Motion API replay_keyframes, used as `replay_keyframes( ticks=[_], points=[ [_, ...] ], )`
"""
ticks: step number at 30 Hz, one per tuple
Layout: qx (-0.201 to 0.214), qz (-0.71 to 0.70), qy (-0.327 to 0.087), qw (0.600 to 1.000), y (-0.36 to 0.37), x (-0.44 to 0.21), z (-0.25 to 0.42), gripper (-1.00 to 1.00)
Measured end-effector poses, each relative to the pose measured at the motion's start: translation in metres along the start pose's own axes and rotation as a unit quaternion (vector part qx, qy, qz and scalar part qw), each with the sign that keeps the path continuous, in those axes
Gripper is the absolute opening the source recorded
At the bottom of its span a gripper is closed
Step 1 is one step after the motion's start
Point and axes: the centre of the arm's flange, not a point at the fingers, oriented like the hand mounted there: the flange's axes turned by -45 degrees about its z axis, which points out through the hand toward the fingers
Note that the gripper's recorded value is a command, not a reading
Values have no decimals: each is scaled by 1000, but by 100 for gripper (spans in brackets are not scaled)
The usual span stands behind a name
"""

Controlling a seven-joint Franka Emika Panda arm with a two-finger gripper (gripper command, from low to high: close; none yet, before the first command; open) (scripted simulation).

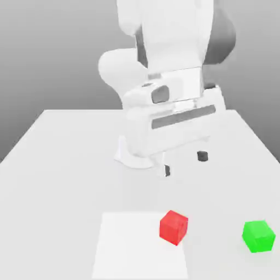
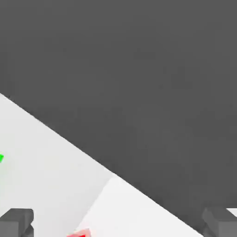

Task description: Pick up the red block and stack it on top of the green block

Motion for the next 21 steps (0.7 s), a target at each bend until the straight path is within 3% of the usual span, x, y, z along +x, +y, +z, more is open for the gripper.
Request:
replay_keyframes(
  ticks=[5, 12, 13, 21],
  points=[
    [18, -98, -77, 992, -34, -38, 82, 0],
    [19, -106, -86, 991, -36, -53, 139, 0],
    [20, -105, -86, 991, -36, -55, 147, -100],
    [20, -106, -86, 990, -36, -54, 144, -100]
  ],
)
